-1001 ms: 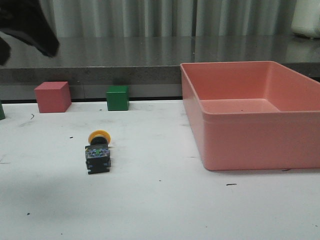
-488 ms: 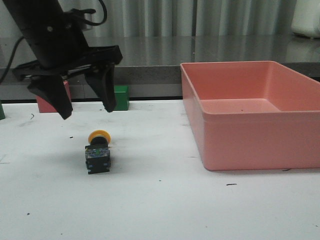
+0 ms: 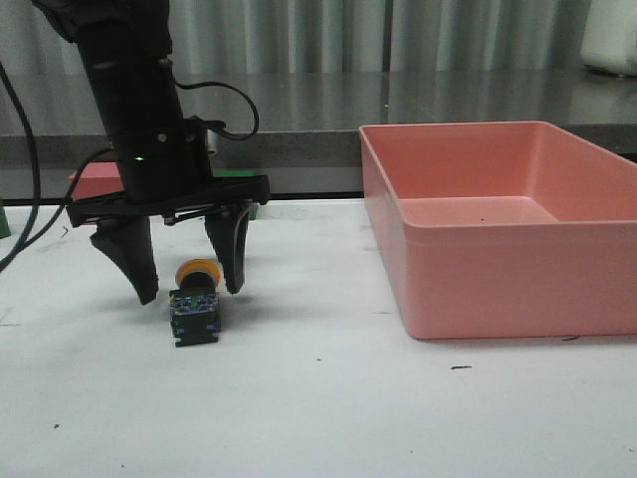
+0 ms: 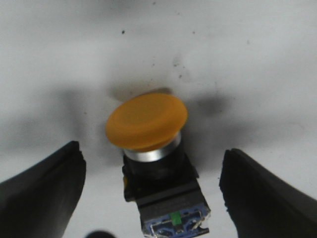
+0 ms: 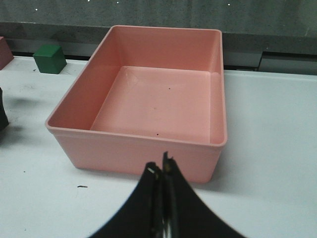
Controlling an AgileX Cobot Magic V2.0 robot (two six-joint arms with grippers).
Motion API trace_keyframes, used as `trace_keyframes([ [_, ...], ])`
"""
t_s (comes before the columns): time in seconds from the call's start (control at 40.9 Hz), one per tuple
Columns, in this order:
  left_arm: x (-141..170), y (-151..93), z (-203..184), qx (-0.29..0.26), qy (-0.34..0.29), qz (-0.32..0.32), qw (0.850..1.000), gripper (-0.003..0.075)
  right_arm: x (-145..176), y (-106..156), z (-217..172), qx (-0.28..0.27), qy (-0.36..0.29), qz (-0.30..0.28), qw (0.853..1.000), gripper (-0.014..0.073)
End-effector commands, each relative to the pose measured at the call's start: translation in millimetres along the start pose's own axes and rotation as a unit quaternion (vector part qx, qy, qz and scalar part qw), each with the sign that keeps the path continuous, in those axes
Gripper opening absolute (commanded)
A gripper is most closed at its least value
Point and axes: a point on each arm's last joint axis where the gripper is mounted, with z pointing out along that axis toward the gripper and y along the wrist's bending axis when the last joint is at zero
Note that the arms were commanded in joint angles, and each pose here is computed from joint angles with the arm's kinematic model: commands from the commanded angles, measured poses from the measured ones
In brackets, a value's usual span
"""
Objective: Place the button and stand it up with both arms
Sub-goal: 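Lower the left gripper over the lying button, fingers open, then close the left gripper on the button body and lift it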
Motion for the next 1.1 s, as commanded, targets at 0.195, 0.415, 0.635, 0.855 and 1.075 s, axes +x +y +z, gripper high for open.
trace_keyframes([
  [0.195,-4,-9,-22,0.005,0.009,-0.001,1.0,0.0384,-14,0,-3,0.001,-0.048,-0.011,0.999,-0.0069],
  [0.415,-6,-11,-31,0.002,0.009,0.004,1.0,0.0188,-14,0,-3,0.001,-0.048,-0.011,0.999,-0.0069],
  [0.635,-5,-23,-53,-0.023,-0.084,0.047,0.995,0.0188,-14,0,-3,0.001,-0.048,-0.011,0.999,-0.0069],
  [0.855,10,-27,-77,0.006,-0.265,0.085,0.961,0.0188,-14,0,-3,0.001,-0.048,-0.011,0.999,-0.0069],
  [1.075,40,-10,-68,0.012,-0.393,0.14,0.909,0.0188,-14,0,-3,0.001,-0.048,-0.011,0.999,-0.0069],
])
